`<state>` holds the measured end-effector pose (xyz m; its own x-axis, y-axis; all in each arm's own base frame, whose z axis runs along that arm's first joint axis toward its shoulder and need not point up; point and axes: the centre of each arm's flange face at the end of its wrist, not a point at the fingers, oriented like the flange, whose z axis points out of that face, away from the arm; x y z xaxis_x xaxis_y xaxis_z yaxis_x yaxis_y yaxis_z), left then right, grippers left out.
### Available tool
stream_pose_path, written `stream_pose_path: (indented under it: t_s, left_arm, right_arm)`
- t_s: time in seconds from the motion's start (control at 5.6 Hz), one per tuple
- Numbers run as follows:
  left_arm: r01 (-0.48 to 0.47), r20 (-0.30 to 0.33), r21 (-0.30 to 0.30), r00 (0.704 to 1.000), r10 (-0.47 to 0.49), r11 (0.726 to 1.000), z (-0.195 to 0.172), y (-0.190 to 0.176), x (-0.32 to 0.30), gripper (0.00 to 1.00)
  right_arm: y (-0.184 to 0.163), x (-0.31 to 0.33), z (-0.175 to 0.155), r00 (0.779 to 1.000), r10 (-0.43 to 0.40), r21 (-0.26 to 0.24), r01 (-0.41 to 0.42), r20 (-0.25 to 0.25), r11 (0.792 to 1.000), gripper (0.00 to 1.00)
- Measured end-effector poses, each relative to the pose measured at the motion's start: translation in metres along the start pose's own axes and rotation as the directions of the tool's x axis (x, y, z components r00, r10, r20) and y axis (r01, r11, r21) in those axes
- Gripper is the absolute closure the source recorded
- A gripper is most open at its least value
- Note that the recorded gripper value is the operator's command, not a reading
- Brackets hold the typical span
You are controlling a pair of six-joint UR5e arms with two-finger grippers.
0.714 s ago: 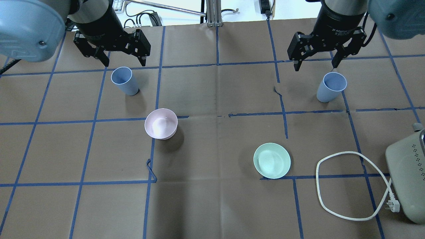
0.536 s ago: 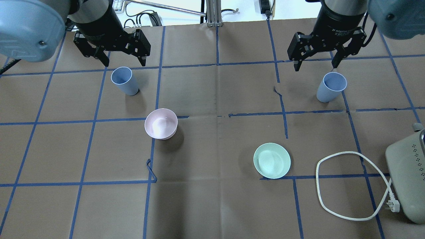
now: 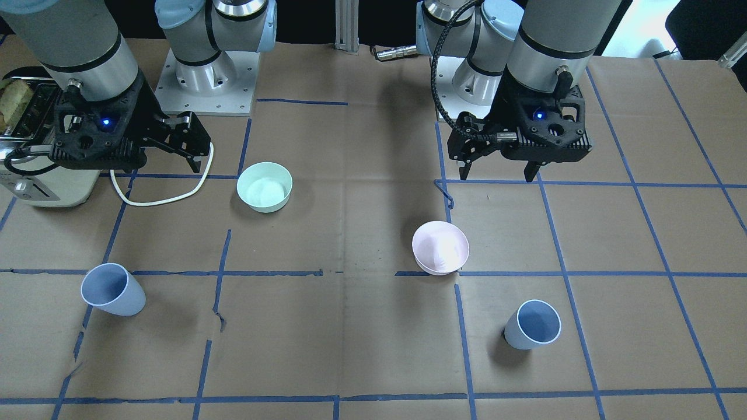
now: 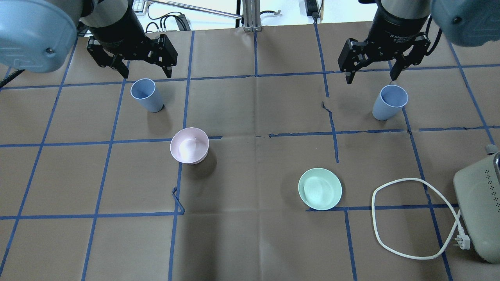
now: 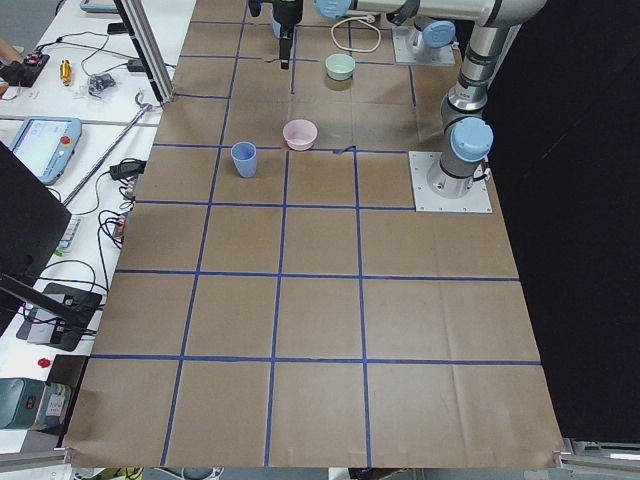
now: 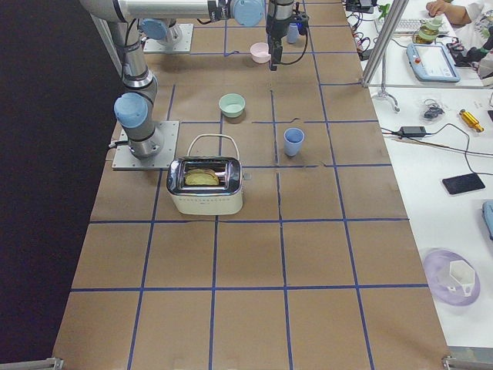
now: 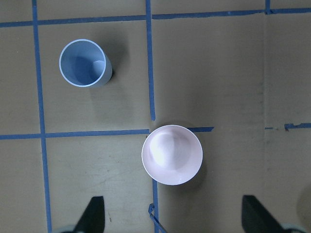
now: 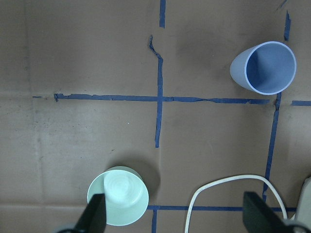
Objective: Stack blue cups with both arms
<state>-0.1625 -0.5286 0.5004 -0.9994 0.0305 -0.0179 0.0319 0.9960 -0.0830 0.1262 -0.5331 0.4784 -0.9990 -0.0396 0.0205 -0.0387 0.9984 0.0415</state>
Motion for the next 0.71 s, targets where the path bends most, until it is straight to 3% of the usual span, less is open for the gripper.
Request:
stream_pose_path:
  t_s: [0.36,0.71]
  left_arm:
    - [-0.006,0.005,-0.013,1.000,0.006,1.000,0.006,0.000,-0.002,0.01]
    - [0.005,0.000,-0.024,1.000,-0.005,1.000,0.017,-0.007,-0.010,0.01]
  right_arm:
    - [-0.034,0.059,0.020,1.000,0.009,0.009,-0.009,0.004,1.000,0.00]
    - [-0.066,0.145,0.050,0.998,-0.060,0.047,0.060,-0.002,0.997,0.00]
